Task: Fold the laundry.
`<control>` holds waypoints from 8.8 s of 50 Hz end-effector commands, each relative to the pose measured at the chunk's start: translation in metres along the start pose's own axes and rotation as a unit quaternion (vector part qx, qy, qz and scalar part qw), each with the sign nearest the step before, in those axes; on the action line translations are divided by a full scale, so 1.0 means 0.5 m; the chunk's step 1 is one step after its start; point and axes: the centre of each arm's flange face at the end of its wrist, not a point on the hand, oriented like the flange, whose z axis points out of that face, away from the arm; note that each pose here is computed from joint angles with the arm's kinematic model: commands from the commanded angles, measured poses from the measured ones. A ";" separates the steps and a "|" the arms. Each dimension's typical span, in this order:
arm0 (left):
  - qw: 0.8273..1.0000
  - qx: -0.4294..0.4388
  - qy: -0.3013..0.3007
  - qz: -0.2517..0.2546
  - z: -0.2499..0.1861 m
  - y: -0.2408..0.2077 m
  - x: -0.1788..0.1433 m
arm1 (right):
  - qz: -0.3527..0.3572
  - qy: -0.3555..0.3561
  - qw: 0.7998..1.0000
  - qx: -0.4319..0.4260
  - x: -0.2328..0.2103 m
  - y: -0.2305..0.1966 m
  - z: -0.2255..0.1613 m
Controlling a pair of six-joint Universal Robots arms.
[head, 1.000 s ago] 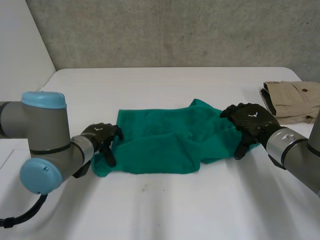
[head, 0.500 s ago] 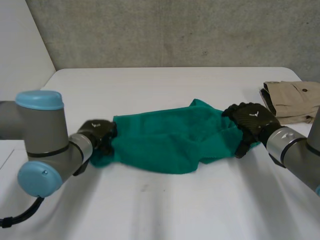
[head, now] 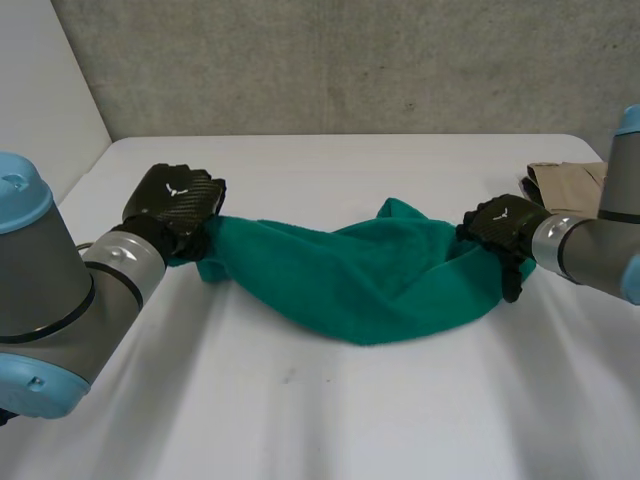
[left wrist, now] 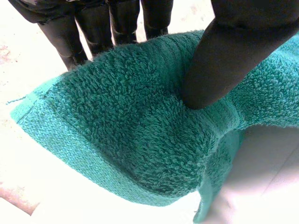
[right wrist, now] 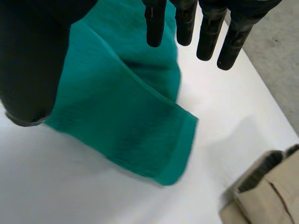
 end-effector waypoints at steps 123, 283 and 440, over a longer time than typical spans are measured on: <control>0.987 0.058 -0.117 0.094 0.223 -0.050 -0.180 | 0.037 0.175 0.965 0.190 0.121 -0.213 -0.050; 0.972 0.227 -0.055 0.002 -0.215 -0.311 -0.086 | 0.360 0.039 0.915 0.180 -0.211 -0.134 0.165; 0.952 -0.232 0.048 0.194 -0.152 0.115 -0.091 | -0.019 -0.078 0.993 -0.091 -0.045 0.012 -0.258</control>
